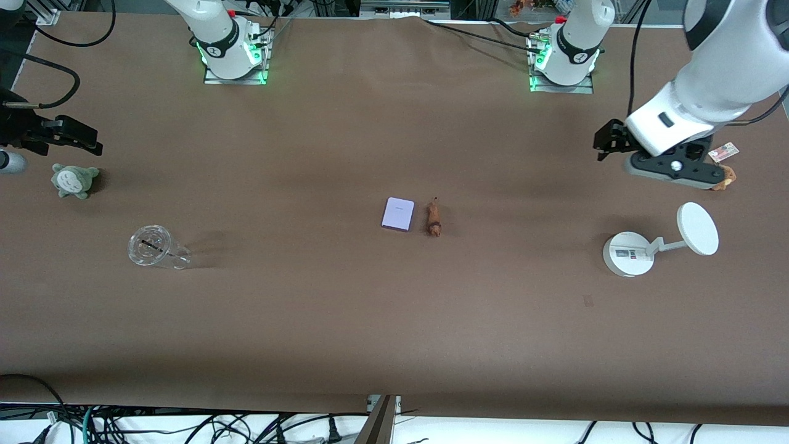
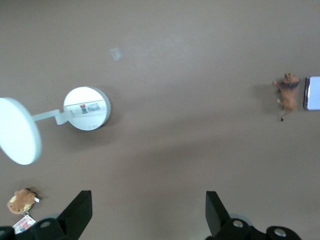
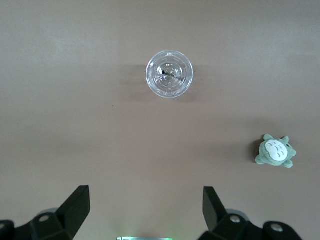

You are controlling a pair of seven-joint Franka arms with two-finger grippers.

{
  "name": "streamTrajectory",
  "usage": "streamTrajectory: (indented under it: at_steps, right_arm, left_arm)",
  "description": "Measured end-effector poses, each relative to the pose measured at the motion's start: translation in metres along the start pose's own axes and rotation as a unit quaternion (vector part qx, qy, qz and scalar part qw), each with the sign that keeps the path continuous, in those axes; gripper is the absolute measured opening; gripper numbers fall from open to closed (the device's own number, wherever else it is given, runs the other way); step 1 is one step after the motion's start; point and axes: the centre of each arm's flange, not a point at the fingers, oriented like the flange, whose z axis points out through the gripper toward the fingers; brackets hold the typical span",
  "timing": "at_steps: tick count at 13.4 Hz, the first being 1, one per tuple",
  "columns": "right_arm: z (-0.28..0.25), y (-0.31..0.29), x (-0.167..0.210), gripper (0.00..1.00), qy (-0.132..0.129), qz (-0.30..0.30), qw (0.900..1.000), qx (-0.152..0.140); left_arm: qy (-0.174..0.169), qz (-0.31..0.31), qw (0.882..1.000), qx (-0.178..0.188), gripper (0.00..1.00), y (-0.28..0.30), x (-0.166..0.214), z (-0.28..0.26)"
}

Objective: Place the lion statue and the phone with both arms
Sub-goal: 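Reach the left gripper to the brown lion figurine beside the phone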

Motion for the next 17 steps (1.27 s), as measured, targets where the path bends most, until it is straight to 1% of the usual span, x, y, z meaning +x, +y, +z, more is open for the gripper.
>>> streamTrajectory:
  at_steps: [2,3,5,8,11,13,17]
  right_arm:
    - [0.001,0.0,0.001,1.0,-0.001,0.0,1.0,0.0]
    - [0.002,0.0,0.001,1.0,-0.002,0.0,1.0,0.0]
    - [0.003,0.001,0.002,1.0,-0.003,0.001,1.0,0.0]
    - [0.008,0.012,0.004,1.0,-0.006,0.011,1.0,0.001]
    - [0.012,0.013,0.008,1.0,-0.008,0.011,1.0,0.001]
    - [0.015,0.013,0.011,1.0,-0.01,0.011,1.0,0.001]
    - [0.015,0.013,0.012,1.0,-0.01,0.011,1.0,0.001]
  left_arm:
    - [-0.015,0.011,1.0,-0.001,1.0,0.029,0.009,0.016]
    - [-0.022,0.005,1.0,0.0,1.0,0.048,0.014,0.026]
    - [-0.023,-0.022,0.999,0.002,1.0,0.091,0.025,0.045]
    - [-0.003,-0.059,0.998,-0.006,1.0,0.143,0.051,0.086]
    - [0.014,-0.087,0.996,-0.023,1.0,0.192,0.079,0.148]
    - [0.023,-0.099,0.994,-0.036,1.0,0.224,0.091,0.193]
    - [0.04,-0.109,0.992,-0.06,1.0,0.26,0.104,0.266]
